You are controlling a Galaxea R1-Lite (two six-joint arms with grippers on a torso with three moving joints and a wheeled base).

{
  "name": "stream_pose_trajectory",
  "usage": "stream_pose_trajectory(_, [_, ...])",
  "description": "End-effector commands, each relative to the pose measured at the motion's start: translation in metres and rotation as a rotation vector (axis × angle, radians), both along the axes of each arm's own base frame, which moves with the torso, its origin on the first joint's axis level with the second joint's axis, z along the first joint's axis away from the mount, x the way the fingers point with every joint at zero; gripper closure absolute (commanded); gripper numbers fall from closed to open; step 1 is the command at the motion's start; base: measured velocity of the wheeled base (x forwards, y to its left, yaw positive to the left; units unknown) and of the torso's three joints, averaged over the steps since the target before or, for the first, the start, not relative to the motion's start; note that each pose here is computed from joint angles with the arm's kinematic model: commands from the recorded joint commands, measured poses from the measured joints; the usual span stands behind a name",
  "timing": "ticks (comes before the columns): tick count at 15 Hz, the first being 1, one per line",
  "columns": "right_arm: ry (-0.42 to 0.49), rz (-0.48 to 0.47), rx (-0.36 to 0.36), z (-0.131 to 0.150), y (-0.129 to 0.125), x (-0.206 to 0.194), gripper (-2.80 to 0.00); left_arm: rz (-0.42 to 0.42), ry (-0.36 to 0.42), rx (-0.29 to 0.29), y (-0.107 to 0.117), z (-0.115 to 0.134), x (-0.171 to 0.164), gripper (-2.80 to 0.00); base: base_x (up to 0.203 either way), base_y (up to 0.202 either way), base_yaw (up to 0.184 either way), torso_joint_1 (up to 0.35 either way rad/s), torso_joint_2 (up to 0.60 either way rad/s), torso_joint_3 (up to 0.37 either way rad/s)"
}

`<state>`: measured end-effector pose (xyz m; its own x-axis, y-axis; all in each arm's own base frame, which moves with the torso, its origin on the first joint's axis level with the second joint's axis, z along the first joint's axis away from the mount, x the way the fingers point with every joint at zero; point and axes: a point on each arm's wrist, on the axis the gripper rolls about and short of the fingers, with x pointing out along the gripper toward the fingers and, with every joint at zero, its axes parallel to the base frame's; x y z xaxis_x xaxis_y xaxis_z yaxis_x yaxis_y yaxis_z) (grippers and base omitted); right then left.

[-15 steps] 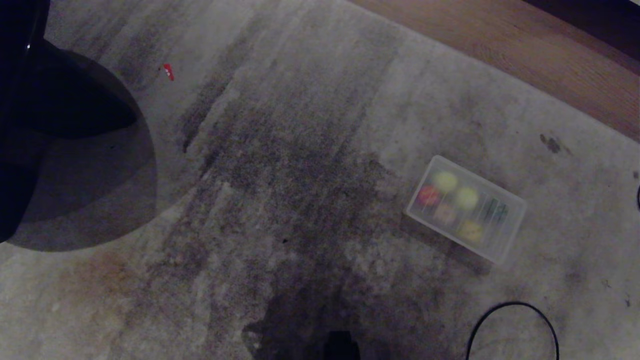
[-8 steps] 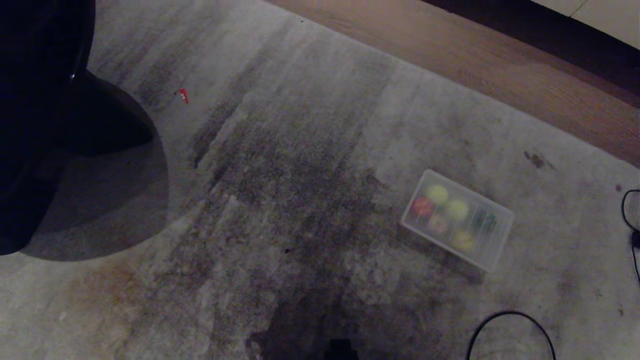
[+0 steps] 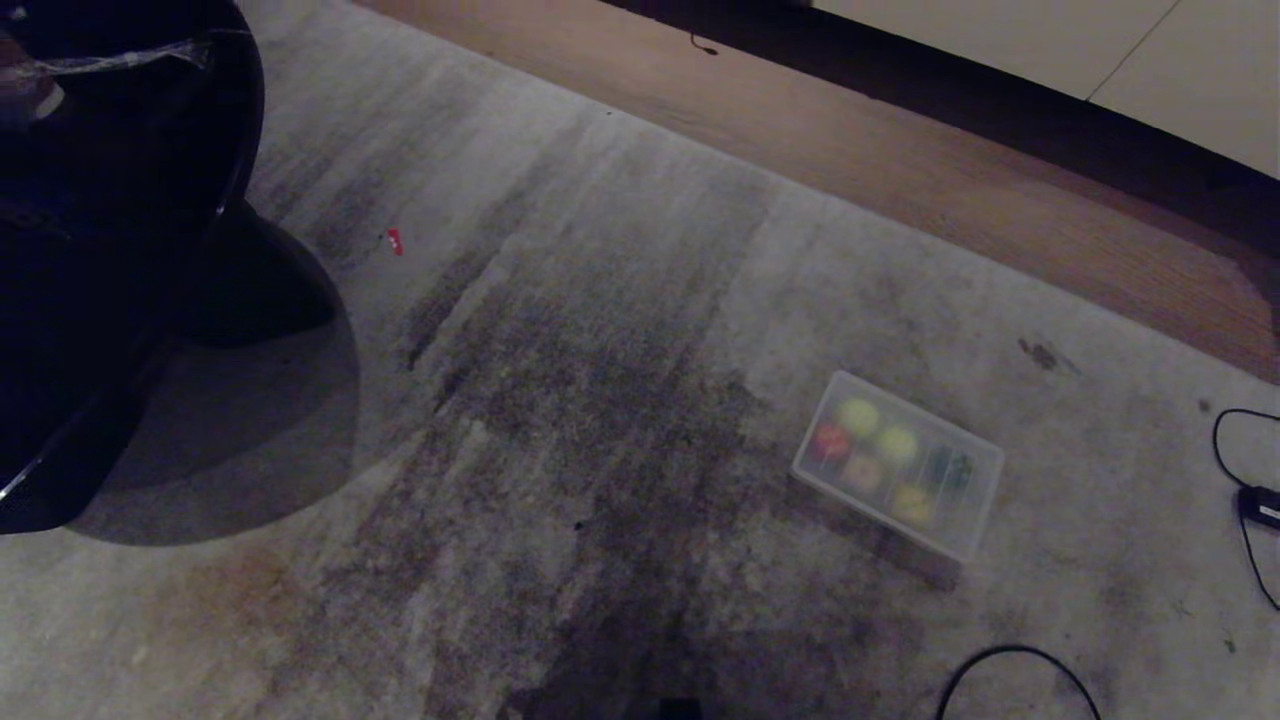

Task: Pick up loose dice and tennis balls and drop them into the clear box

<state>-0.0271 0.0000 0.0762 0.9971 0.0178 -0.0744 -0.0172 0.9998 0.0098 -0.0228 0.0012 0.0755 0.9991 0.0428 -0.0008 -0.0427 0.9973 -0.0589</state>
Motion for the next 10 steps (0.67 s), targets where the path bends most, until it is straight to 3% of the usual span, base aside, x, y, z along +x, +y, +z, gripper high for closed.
stream_pose_trajectory(1, [0.004,0.001,0.0,-0.0001,0.0,0.0002,0.0,0.0,0.002,-0.001,0.0,-0.0004,0.0002,0.0,0.0,0.0,0.0,0.001,0.0,0.207])
stream_pose_trajectory(10, [0.004,0.001,0.0,-0.0001,0.0,0.0002,0.0,0.0,0.002,-0.001,0.0,-0.0004,0.0002,0.0,0.0,0.0,0.0,0.002,0.0,0.203])
